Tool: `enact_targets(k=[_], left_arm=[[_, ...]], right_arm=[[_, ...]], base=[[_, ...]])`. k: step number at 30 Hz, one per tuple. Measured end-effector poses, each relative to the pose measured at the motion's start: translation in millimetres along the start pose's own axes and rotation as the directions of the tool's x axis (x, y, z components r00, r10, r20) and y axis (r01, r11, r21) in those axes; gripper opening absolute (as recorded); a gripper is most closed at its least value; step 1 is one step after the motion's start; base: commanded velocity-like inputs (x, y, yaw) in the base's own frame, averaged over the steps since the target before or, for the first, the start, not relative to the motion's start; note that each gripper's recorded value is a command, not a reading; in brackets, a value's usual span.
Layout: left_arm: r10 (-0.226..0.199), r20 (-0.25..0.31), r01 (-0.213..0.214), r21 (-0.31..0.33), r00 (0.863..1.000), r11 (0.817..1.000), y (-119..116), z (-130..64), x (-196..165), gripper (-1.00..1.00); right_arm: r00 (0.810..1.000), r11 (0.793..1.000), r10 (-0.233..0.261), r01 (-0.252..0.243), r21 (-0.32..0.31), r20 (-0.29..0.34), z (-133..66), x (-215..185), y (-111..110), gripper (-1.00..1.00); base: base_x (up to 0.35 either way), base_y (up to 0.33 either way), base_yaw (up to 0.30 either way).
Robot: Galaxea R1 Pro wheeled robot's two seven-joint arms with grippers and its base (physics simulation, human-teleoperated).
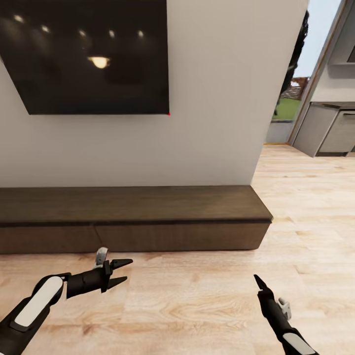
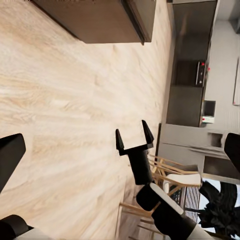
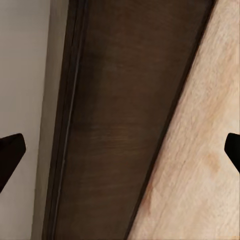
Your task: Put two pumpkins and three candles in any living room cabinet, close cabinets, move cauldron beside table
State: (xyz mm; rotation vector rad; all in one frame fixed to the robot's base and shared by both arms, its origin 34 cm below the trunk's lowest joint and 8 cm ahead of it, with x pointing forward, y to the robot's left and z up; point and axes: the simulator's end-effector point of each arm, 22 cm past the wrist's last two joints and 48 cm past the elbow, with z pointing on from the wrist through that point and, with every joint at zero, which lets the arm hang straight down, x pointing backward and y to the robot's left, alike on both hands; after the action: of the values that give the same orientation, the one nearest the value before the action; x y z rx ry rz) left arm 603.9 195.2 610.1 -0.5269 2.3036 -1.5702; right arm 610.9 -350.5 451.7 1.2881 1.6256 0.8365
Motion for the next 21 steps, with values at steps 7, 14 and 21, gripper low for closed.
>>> enact_targets(k=[7, 14, 21], left_arm=[[0.000, -0.003, 0.000, 0.000, 1.000, 1.000, 0.1, 0.3, 0.9, 1.00], [0.002, -0.008, -0.002, 0.003, 1.000, 1.000, -1.3, 1.6, 2.8, 1.00], [0.005, -0.026, -0.005, 0.000, 1.000, 1.000, -0.8, 5.9, 9.3, 1.00]], right_arm=[[1.000, 0.999, 0.004, -0.003, -0.046, 0.018, 0.0, -3.3, 10.3, 1.00], [1.000, 0.991, 0.004, -0.001, -0.132, 0.021, -2.7, -6.2, 28.5, 1.00], [1.000, 0.989, 0.017, -0.014, -0.145, 0.022, -2.2, -3.0, 31.9, 1.00]], base=[[0.098, 0.007, 0.000], [0.295, 0.000, 0.000], [0.265, 0.000, 0.000]])
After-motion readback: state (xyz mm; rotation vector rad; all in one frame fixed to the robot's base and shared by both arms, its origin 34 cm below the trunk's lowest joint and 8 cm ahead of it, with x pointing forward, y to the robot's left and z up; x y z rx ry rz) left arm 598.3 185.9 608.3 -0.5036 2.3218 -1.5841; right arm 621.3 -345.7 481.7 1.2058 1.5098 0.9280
